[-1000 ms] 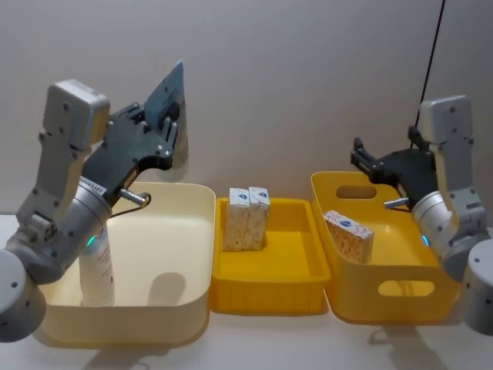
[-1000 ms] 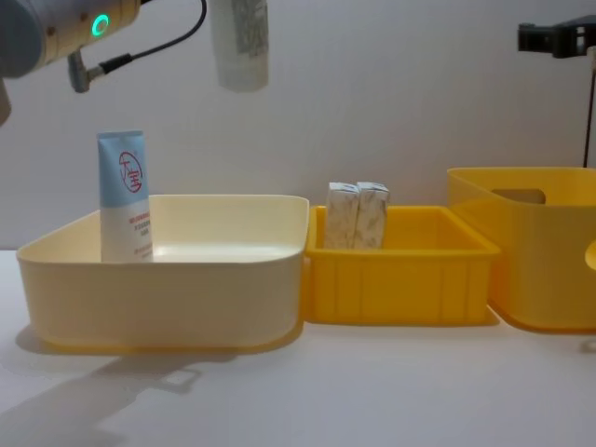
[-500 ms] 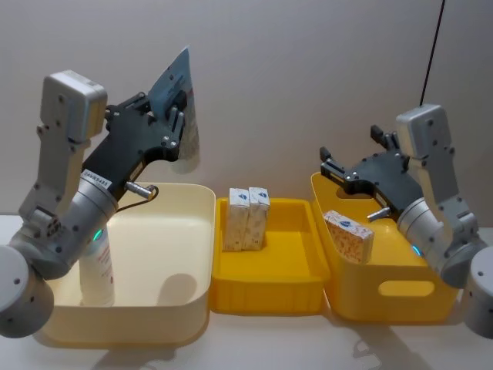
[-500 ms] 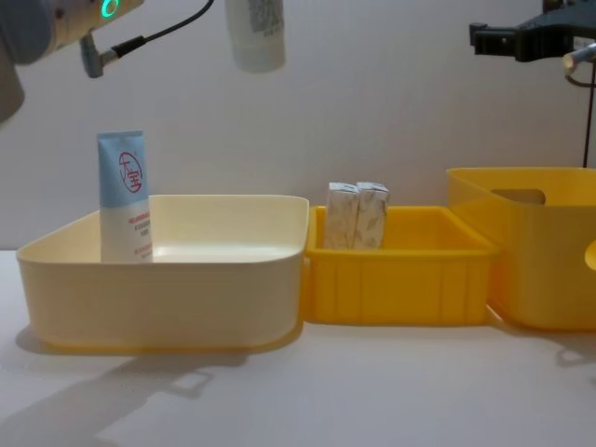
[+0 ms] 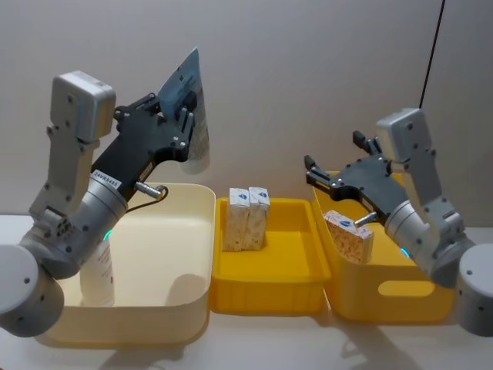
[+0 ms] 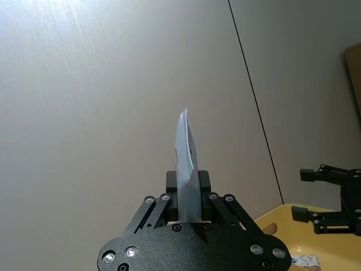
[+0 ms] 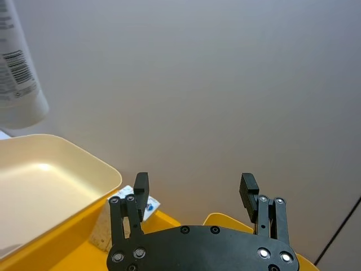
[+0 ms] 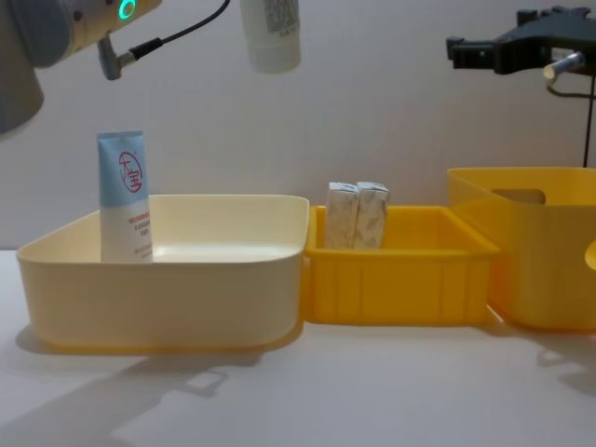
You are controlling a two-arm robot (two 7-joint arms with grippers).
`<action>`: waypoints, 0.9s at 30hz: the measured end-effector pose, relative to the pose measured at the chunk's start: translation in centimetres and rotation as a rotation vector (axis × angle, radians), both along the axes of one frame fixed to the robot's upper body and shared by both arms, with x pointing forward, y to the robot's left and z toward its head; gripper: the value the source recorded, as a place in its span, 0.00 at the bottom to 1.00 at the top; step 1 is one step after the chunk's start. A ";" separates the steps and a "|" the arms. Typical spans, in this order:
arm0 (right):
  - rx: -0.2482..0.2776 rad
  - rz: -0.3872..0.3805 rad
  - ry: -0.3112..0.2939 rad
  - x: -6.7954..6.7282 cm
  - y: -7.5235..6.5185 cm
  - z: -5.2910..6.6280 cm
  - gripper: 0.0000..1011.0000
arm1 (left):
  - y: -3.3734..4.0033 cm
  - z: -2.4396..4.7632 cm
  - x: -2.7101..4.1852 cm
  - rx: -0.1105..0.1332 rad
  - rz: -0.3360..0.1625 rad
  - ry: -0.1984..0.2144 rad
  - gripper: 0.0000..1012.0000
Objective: Bimanual collaborative sorting of washing and personal care products
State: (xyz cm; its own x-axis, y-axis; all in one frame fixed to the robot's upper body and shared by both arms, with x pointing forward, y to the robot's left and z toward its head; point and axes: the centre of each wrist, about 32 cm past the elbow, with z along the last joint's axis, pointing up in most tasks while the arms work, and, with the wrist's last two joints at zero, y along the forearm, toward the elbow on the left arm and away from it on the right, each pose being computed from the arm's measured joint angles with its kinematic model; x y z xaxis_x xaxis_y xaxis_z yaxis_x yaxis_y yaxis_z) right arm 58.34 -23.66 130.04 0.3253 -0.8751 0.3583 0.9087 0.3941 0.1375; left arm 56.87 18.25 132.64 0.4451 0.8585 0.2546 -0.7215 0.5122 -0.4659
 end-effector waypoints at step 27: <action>-0.138 0.341 0.098 2.6 3.4 0.3 0.99 | -0.99 -0.06 -0.10 -0.005 -0.011 -0.001 0.20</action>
